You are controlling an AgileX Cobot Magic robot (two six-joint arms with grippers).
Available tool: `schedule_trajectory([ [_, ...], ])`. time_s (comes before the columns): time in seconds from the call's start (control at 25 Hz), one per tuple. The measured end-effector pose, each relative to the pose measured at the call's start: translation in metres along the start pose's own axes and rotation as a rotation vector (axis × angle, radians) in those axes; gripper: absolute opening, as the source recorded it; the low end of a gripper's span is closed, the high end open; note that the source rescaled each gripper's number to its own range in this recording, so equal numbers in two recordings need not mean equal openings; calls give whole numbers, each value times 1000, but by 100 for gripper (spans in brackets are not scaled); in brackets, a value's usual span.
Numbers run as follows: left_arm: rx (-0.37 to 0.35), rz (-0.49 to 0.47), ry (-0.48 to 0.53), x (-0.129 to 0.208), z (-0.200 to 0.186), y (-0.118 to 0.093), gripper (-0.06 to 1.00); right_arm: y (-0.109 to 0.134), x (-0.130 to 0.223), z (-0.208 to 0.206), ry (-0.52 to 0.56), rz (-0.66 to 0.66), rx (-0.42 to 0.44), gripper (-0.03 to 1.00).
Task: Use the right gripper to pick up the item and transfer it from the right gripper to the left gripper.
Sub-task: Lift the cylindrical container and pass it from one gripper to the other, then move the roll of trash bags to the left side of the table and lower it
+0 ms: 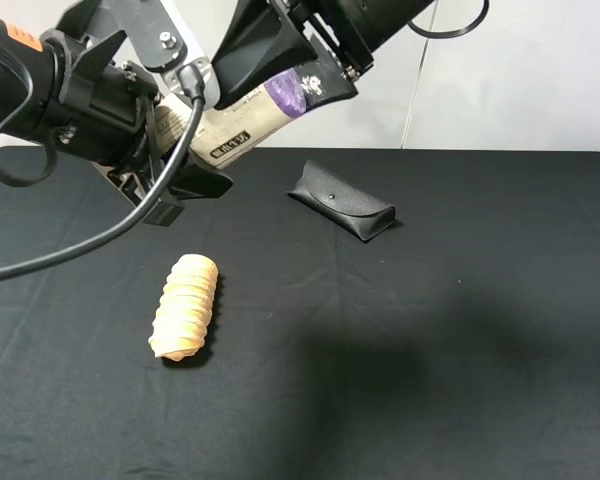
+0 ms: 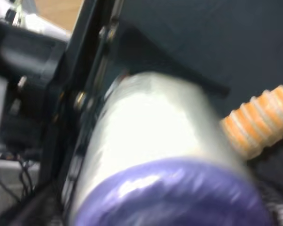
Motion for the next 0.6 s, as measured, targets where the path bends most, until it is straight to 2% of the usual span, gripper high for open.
schedule_trajectory([
  [0.08,0,0,0,0,0,0,3,0,1,0,4,-7,2,94],
  [0.16,0,0,0,0,0,0,3,-1,1,0,5,-11,3,98],
  [0.36,0,0,0,0,0,0,3,-2,2,-2,6,-22,19,99],
  [0.6,0,0,0,0,0,0,3,-3,7,-19,-5,-70,112,99],
])
Point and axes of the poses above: a point on each arm's last joint axis where the gripper is mounted, z pointing out along that axis toward the gripper, y along the wrist's bending axis when the last joint is at zero, x = y × z, the point moved 10 cm from there along z, pointing out along that axis toward the gripper, and after that the axes turned 13 degrees about z, right-handed, at the moved point
